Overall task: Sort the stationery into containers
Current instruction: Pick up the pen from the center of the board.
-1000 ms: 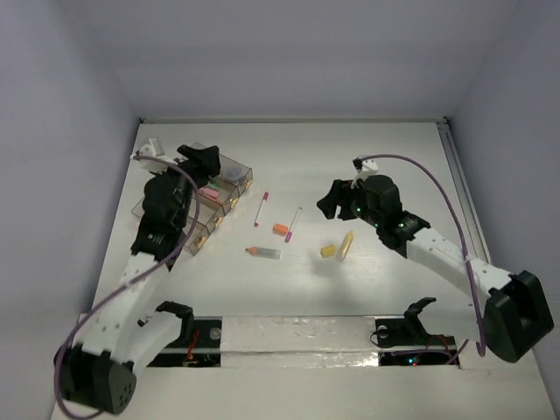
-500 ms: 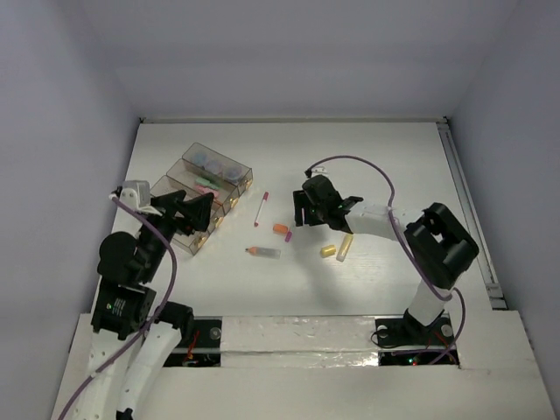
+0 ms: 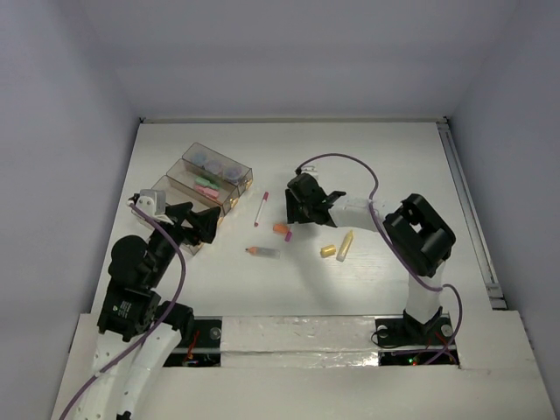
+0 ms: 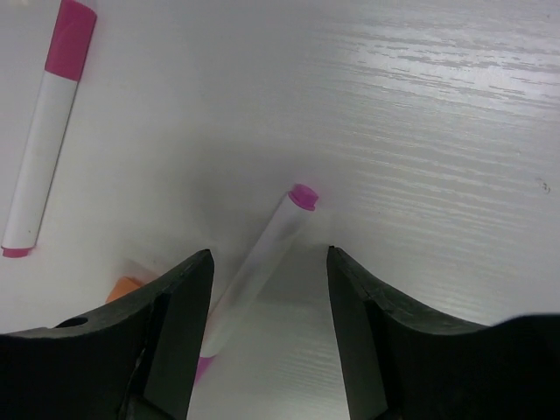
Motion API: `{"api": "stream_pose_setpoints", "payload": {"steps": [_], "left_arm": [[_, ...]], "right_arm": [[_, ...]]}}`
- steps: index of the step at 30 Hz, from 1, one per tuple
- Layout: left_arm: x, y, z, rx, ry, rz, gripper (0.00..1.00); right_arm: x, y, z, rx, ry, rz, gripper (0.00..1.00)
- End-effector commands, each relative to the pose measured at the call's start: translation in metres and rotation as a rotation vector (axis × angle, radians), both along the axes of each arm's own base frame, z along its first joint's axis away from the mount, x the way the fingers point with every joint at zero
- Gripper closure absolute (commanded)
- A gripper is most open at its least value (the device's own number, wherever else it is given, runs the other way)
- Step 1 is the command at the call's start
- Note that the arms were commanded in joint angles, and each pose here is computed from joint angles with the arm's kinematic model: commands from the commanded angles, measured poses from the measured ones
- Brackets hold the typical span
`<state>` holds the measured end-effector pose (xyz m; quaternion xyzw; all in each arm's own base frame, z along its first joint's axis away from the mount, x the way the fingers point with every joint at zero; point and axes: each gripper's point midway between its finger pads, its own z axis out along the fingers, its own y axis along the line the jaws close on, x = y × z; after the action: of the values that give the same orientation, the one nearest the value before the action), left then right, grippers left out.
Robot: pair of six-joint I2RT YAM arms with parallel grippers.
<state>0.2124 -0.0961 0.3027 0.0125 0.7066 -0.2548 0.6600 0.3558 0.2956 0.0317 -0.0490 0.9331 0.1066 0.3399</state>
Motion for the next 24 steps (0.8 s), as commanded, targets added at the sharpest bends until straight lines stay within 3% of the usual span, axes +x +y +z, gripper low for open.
{"api": "stream_pose_setpoints", "payload": {"steps": [1,6,8,9,11,14,18,21,24], "left_arm": [[-0.004,-0.001,0.014,-0.004,-0.057,-0.012,0.26],[-0.006,-0.002,0.016,-0.011,-0.064,-0.017,0.26],[-0.006,-0.002,0.015,-0.014,-0.061,-0.017,0.26],[-0.006,-0.001,0.015,-0.017,-0.062,-0.010,0.26],[-0.007,0.001,0.016,-0.022,-0.066,-0.002,0.25],[-0.008,0.004,0.018,-0.028,-0.074,0.015,0.25],[-0.004,0.010,0.020,-0.029,-0.067,0.056,0.15],[-0.002,0.015,0.030,-0.046,-0.079,0.083,0.01],[-0.004,0.019,0.045,-0.068,-0.107,0.108,0.01]], "right_arm": [[0.005,-0.003,0.003,-0.037,-0.012,-0.037,0.40],[-0.006,-0.012,0.004,-0.074,-0.014,-0.007,0.61],[-0.011,-0.017,-0.001,-0.112,0.005,0.020,0.63],[-0.013,-0.018,-0.004,-0.128,0.014,0.030,0.70],[-0.019,-0.021,-0.015,-0.154,0.047,0.058,0.72],[-0.025,-0.020,-0.023,-0.146,0.066,0.072,0.83],[-0.023,-0.016,-0.015,-0.101,0.041,0.067,1.00],[-0.012,-0.014,0.010,-0.083,-0.032,0.049,1.00],[-0.003,-0.010,0.047,-0.048,-0.110,0.057,1.00]]}}
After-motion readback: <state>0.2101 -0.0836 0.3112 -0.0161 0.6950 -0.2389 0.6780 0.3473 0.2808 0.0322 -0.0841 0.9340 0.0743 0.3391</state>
